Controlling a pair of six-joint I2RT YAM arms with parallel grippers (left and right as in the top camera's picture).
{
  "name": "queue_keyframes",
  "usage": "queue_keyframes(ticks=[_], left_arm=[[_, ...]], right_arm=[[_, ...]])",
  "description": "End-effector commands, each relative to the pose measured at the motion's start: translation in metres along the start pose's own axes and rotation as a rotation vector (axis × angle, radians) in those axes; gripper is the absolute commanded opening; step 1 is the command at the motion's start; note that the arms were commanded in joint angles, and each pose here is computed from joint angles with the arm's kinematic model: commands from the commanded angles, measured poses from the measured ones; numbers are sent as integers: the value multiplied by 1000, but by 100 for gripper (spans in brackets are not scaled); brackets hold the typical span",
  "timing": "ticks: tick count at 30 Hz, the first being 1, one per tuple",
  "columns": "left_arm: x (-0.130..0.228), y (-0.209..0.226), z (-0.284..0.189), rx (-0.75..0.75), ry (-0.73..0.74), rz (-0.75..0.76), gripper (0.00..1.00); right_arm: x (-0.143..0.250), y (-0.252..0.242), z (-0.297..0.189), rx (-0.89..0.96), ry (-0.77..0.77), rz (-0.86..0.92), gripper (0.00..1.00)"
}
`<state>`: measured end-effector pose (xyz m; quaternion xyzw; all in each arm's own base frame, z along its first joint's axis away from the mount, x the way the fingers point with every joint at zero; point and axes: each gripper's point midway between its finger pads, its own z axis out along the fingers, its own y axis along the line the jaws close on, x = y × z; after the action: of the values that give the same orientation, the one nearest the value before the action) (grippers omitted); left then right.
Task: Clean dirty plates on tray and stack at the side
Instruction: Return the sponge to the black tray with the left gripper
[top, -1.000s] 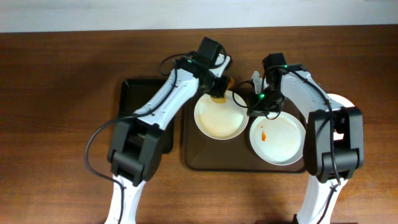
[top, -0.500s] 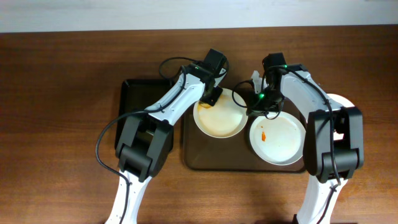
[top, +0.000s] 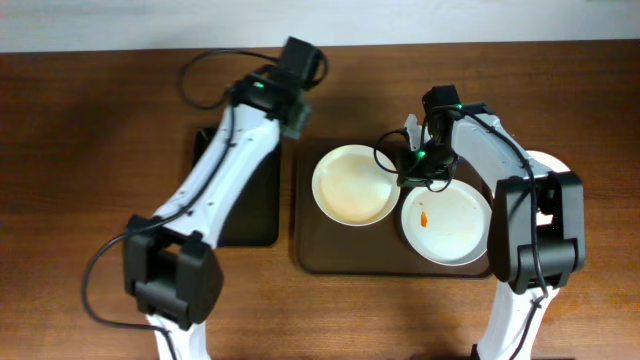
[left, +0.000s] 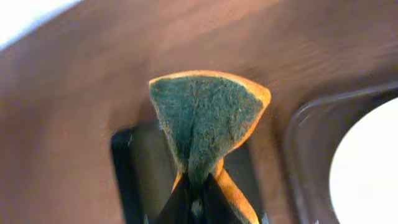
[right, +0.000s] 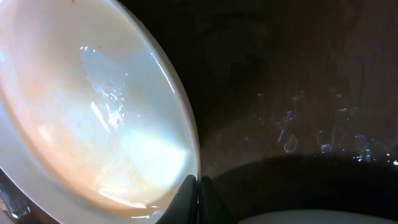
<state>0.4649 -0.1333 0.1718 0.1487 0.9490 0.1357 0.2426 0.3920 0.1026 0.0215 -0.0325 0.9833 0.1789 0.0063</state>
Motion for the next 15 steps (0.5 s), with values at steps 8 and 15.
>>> queue_keyframes(ticks=[8,15], left_arm=[[114,44,69,92,445,-238,0],[149,27,108,129,503,-254,2]], right_arm=[[1,-4,0,22,2,-3,56],[-3,-5,0,25,-13,-17,60]])
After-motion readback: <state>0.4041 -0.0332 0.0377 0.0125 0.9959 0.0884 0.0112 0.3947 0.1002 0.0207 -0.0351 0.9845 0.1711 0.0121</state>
